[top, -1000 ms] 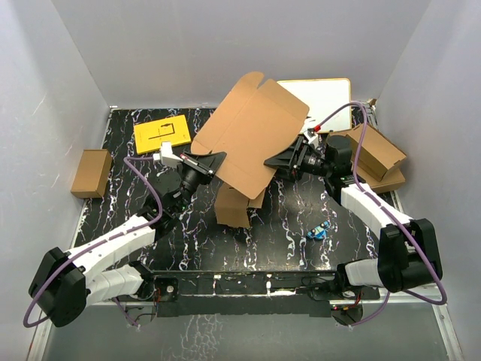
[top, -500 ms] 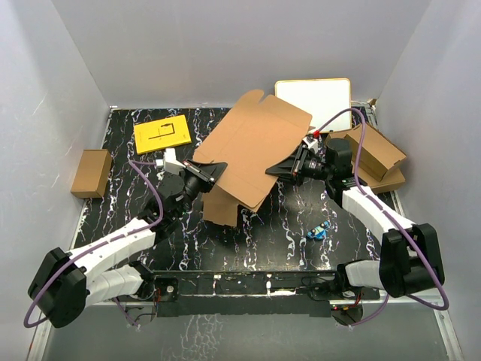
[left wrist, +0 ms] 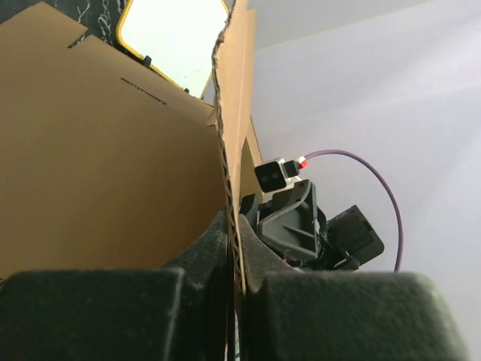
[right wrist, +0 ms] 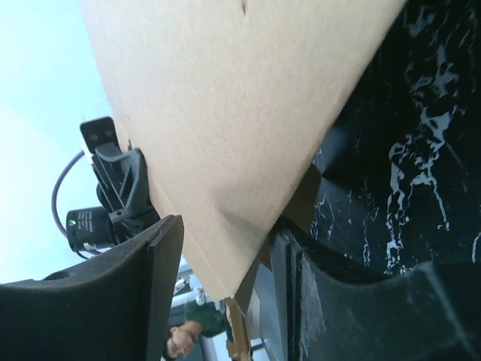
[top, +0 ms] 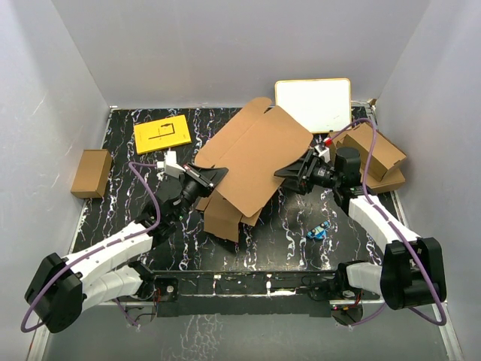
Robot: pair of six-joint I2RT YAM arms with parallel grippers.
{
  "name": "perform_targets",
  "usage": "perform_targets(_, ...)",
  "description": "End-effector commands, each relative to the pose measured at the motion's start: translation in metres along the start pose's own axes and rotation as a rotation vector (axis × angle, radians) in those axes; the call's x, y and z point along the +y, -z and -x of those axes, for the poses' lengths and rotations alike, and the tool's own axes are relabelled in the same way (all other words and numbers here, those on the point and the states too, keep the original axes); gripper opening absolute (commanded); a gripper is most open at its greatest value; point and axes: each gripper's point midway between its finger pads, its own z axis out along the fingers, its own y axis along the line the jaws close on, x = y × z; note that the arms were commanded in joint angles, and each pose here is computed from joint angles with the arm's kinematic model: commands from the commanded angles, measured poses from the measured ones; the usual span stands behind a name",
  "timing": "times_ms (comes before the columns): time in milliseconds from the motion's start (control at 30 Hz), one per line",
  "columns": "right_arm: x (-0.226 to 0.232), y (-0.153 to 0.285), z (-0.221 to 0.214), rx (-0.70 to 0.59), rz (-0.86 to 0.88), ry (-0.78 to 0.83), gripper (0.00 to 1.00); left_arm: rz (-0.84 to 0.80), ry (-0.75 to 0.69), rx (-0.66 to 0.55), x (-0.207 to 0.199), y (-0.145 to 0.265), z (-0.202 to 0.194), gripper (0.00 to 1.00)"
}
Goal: Fold the paper box
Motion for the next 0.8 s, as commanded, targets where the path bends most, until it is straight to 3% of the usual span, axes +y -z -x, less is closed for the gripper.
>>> perform_targets(0,0.014,0.010,0.023,-0.095,0.040,0.069,0.55,-0.026,-0.003,0.038,0.000,0.011,-0.007,0.00)
perform_targets(500,-0.003,0.011,0.076,-0.224,-0.011,0.076,0.57,-0.066,0.002,0.111,-0.005,0.018,-0.020,0.00)
perform_targets(600,-0.010,0.017,0.088,-0.261,-0.022,0.058,0.53,-0.075,0.001,0.116,-0.007,0.019,-0.021,0.00)
perform_targets(767,-0.009,0.022,0.095,-0.281,-0.004,0.045,0.37,-0.087,0.000,0.114,-0.012,0.020,-0.019,0.00)
